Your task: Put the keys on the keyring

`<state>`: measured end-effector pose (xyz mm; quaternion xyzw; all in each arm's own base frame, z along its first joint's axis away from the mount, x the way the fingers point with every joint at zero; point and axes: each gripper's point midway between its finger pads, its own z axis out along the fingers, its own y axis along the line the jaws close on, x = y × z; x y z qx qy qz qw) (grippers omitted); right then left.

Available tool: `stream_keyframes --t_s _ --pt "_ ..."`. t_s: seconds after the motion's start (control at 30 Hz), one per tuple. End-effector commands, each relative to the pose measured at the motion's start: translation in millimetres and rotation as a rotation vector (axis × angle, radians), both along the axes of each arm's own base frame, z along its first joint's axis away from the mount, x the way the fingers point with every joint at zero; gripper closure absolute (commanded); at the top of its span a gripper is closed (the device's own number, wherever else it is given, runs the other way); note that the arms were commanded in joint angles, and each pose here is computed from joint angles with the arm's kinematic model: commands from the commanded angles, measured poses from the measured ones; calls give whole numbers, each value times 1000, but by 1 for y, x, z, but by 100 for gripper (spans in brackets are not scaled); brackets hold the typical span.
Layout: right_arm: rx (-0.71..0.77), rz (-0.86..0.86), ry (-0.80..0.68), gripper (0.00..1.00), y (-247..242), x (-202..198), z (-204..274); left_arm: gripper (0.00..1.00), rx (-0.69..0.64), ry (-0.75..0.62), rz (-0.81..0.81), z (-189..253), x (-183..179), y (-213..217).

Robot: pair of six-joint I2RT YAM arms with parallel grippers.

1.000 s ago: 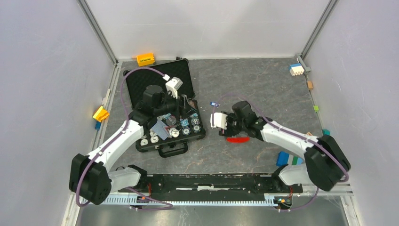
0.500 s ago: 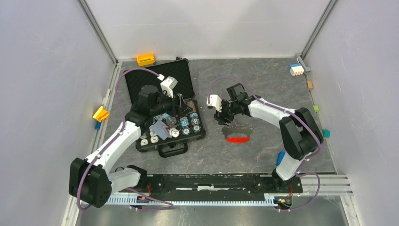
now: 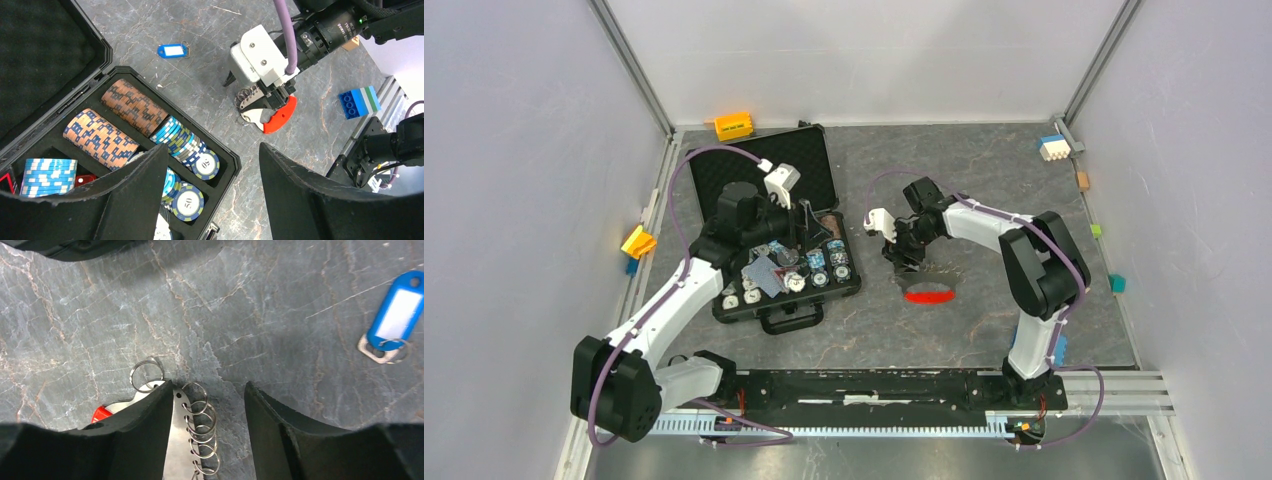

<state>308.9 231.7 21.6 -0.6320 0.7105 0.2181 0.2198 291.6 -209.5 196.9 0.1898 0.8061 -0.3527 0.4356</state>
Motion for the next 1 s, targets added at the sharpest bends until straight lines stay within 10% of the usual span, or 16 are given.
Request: stream_keyframes --t_s 0.0,0.5,0.97 --pt "11 47 26 42 2 -2 3 26 -27 -39 -17 10 -1 -2" --pt "78 113 0 100 5 -6 42 27 12 -94 -53 8 4 -1" --pt "458 -164 -384 100 12 -3 186 35 -142 186 -175 5 3 -61"
